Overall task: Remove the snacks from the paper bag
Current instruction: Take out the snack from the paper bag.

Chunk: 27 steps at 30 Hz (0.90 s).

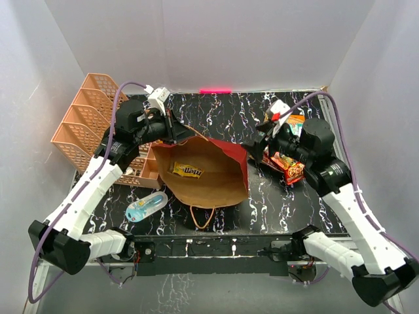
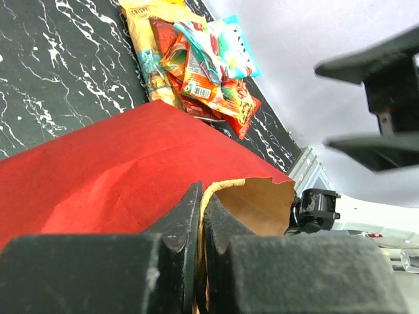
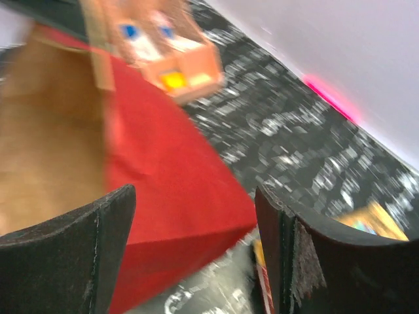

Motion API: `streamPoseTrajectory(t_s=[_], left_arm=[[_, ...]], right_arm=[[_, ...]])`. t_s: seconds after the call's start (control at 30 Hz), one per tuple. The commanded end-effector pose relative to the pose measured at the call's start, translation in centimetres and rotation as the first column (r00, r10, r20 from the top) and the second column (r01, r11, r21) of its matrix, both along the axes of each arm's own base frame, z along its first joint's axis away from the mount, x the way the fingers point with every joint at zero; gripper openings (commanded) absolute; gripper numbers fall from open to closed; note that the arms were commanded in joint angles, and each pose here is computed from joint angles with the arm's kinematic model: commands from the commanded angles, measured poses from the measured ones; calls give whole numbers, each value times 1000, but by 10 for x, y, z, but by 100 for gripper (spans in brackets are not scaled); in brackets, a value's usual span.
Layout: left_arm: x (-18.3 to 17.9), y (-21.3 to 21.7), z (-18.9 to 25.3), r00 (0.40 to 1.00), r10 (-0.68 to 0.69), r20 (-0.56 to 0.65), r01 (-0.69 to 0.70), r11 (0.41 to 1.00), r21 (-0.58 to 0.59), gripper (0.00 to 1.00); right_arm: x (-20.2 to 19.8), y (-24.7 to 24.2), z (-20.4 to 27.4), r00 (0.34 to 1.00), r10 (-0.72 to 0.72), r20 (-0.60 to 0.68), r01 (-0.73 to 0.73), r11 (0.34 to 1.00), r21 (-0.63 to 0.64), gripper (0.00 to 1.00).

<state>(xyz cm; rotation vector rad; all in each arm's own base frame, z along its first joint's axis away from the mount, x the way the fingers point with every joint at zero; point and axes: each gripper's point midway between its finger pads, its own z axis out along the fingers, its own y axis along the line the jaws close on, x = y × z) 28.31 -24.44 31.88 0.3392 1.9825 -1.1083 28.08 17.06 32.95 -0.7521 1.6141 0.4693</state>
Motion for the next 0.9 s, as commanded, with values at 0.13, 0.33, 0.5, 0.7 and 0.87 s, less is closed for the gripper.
streamPoseTrajectory(t_s=[0.13,0.33,0.5,0.7,0.87], left_arm=[[-10,-12,23,983,-119,140,130,989,-66,0],[-35,-9,12,966,-184,183,199,978,-67,0],[-52,-4,7,961,-194,197,214,973,-89,0],[-58,-4,3,969,-178,173,203,969,-143,0],[-57,-5,9,970,-180,162,204,968,-149,0]], right_arm=[[-117,123,54,844,531,75,-533,816,221,69],[-167,194,7,828,560,23,-560,824,84,67],[-158,212,-50,903,430,-12,-428,896,-119,50],[-126,206,-109,940,320,115,-275,915,-296,33],[-104,208,-143,945,264,194,-165,894,-416,32]])
